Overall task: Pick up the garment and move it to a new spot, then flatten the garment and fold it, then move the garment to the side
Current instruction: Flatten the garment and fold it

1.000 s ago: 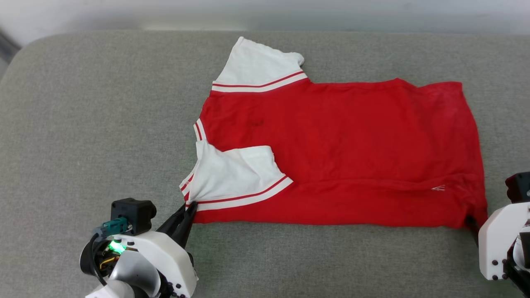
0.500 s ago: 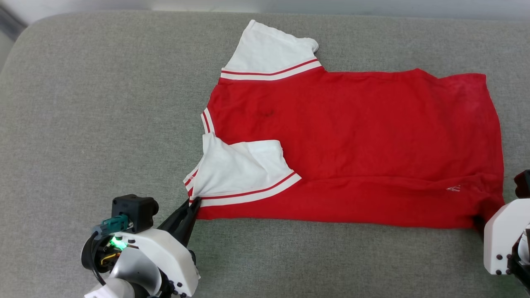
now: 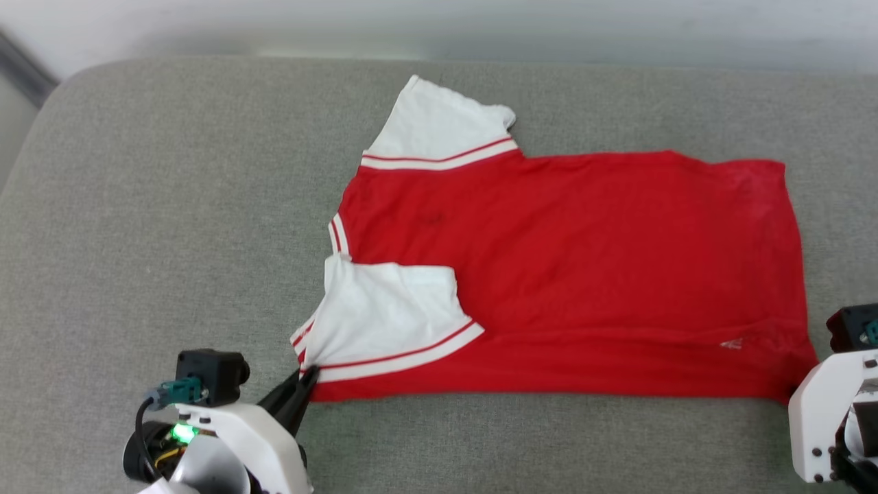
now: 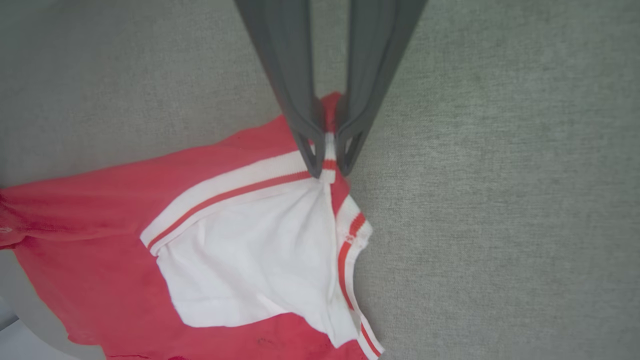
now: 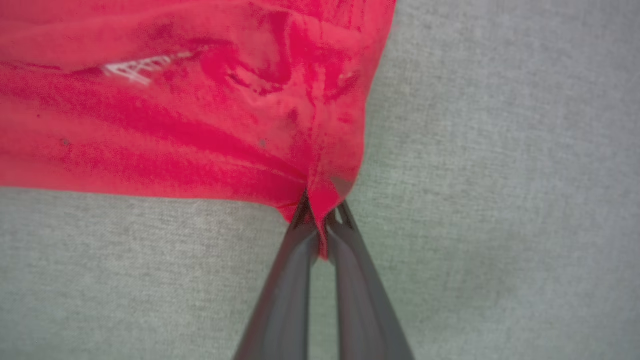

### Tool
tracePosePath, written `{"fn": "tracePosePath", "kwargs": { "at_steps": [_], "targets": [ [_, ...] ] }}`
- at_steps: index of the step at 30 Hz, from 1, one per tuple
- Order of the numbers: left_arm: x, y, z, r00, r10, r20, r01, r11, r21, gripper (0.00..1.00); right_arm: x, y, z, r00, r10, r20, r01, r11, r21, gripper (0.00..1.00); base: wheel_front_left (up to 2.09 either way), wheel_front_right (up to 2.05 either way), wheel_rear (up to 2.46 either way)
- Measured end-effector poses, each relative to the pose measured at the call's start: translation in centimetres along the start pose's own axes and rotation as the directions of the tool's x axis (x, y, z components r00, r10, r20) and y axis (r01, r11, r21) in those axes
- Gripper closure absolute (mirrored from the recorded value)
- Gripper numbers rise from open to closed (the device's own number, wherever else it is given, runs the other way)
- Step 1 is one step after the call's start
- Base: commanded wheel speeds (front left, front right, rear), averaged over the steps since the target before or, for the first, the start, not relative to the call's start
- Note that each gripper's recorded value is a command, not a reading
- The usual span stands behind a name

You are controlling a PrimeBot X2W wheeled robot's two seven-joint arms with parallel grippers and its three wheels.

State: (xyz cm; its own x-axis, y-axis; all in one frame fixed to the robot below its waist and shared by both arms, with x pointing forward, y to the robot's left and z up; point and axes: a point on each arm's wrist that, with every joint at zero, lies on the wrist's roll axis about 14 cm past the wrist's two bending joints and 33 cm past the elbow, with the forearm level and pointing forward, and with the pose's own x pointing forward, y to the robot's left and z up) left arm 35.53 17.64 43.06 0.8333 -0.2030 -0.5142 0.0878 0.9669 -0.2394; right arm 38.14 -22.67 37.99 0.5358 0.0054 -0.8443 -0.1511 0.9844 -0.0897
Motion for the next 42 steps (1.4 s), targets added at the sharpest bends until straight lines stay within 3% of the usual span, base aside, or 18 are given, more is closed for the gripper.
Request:
{"fn": "tracePosePath", "kwargs": {
  "at_steps": [8, 15, 32, 33, 34, 35, 36, 42],
  "targets": [
    [-2.5, 0.1, -1.9, 0.998, 0.000, -0.058, 0.001, 1.000, 0.009, 1.00, -3.6, -0.4, 0.1, 0.998, 0.006, 0.066, -0.005, 1.000, -0.017, 1.00, 0.00, 0.00, 0.00],
    [-4.2, -0.8, -4.5, 0.988, -0.029, -0.150, 0.028, 1.000, -0.007, 1.00, -5.5, -1.0, -2.5, 1.000, 0.000, 0.016, 0.000, 1.000, -0.005, 1.00, 0.00, 0.00, 0.00],
    [-3.9, -0.9, -8.8, 0.959, -0.052, -0.278, 0.039, 0.998, -0.052, 1.00, -3.9, -0.9, -7.7, 0.993, 0.020, -0.120, -0.011, 0.997, 0.070, 1.00, 0.00, 0.00, 0.00],
    [-3.8, -1.0, -8.9, 0.960, -0.055, -0.276, 0.043, 0.998, -0.052, 1.00, -3.9, -0.9, -7.6, 0.993, 0.021, -0.113, -0.013, 0.998, 0.069, 0.82, 0.00, 0.00, 0.00],
    [-3.8, -0.9, -8.8, 0.962, -0.056, -0.268, 0.044, 0.998, -0.049, 0.83, -3.8, -0.9, -7.5, 0.995, 0.019, -0.100, -0.012, 0.997, 0.070, 0.07, 0.00, 0.00, 0.00],
    [-3.7, -1.0, -8.6, 0.964, -0.058, -0.258, 0.048, 0.998, -0.046, 0.42, -3.8, -1.0, -7.5, 0.995, 0.018, -0.095, -0.011, 0.997, 0.074, 0.00, 0.00, 0.00, 0.00],
    [-3.6, -1.0, -8.5, 0.967, -0.058, -0.247, 0.048, 0.998, -0.045, 0.00, -3.8, -1.0, -7.4, 0.996, 0.019, -0.088, -0.012, 0.997, 0.075, 0.00, 0.00, 0.00, 0.00],
    [-3.0, -1.4, -4.9, 0.994, -0.075, -0.080, 0.072, 0.997, -0.036, 0.00, -4.8, -1.2, -4.8, 0.999, 0.013, 0.034, -0.016, 0.995, 0.095, 0.00, 0.00, 0.00, 0.00]
  ]
}}
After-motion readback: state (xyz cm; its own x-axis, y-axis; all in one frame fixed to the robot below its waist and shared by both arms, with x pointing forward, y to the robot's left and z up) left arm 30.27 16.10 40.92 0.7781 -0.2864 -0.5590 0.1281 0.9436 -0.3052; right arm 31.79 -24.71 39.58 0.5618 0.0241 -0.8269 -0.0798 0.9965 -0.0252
